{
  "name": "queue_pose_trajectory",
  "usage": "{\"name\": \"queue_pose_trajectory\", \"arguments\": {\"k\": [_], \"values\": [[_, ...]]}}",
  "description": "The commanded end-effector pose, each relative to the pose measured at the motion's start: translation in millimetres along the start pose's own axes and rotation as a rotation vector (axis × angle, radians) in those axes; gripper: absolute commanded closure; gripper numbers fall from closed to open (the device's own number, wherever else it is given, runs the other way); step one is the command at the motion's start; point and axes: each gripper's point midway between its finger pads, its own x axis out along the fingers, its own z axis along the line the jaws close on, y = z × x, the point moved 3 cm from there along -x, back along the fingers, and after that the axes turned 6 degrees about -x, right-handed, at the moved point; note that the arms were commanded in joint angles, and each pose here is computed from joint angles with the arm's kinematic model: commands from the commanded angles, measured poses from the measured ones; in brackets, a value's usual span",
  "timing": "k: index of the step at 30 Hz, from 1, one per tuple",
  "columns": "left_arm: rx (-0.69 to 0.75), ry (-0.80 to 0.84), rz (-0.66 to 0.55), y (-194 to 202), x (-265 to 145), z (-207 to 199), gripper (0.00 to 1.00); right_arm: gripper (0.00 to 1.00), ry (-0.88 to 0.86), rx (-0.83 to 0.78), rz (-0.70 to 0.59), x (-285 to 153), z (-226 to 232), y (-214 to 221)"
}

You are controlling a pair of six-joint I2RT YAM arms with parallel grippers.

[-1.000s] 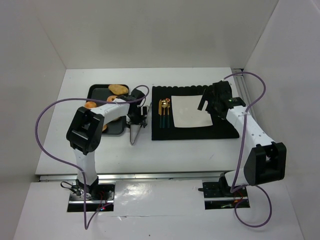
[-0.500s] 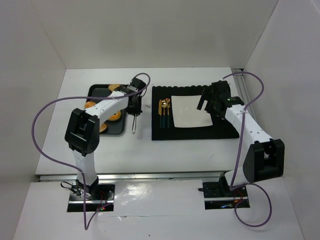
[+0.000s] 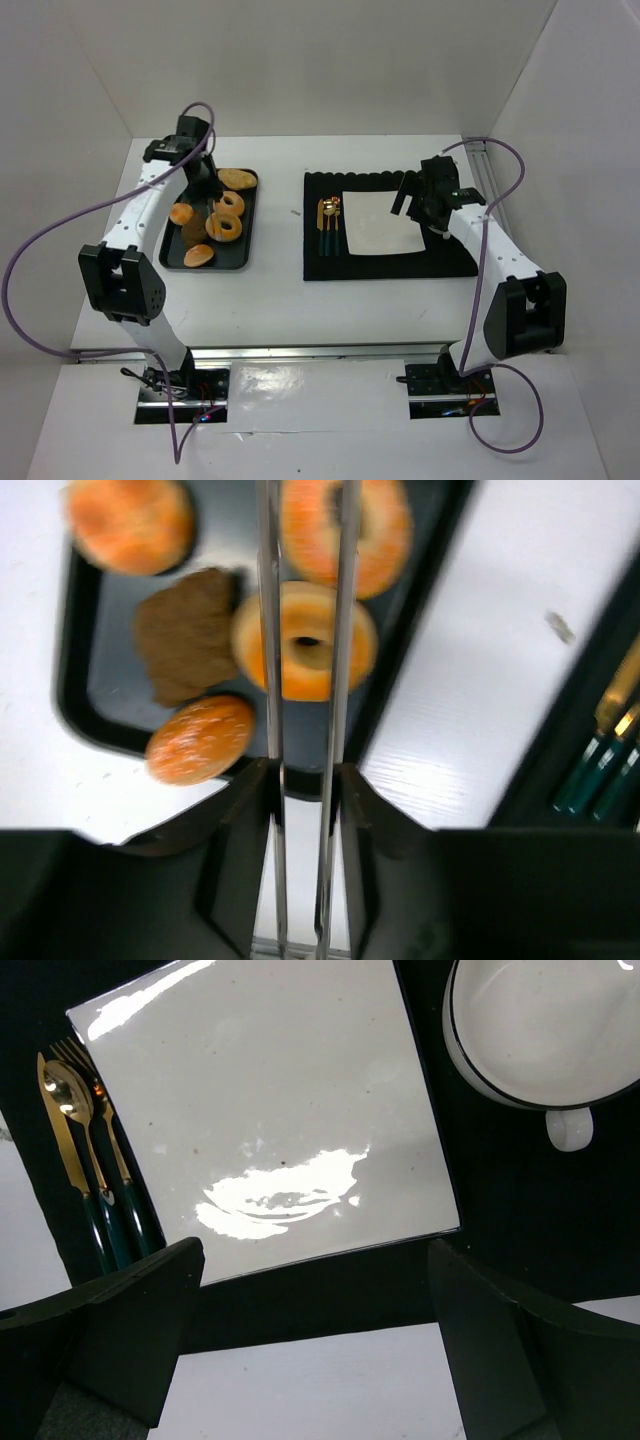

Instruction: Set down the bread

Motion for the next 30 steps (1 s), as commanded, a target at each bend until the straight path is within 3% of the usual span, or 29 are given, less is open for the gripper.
{"name": "queue_pose_trajectory", "arguments": {"k": [1, 2, 7, 23, 30], "values": [[-0.082, 0.009, 0.041, -2, -16, 23, 0.55, 0.00, -0.045, 0.011, -0.039, -1, 12, -14], [-0.107, 0.009, 0.031, -7, -19, 31, 0.49, 0.00, -0.041, 0.010, -0.029, 2, 12, -13], [-0.163, 0.010, 0.000, -18, -29, 49, 0.42, 0.00, -0.053, 0.011, -0.033, 2, 14, -14], [-0.351, -0.140, -0.018, -16, -20, 115, 0.41, 0.00, -0.096, 0.006, -0.002, 12, 28, -3], [-0.371, -0.095, 0.014, -14, -4, 113, 0.41, 0.00, -0.098, -0.002, 0.008, 14, 31, 1]]}}
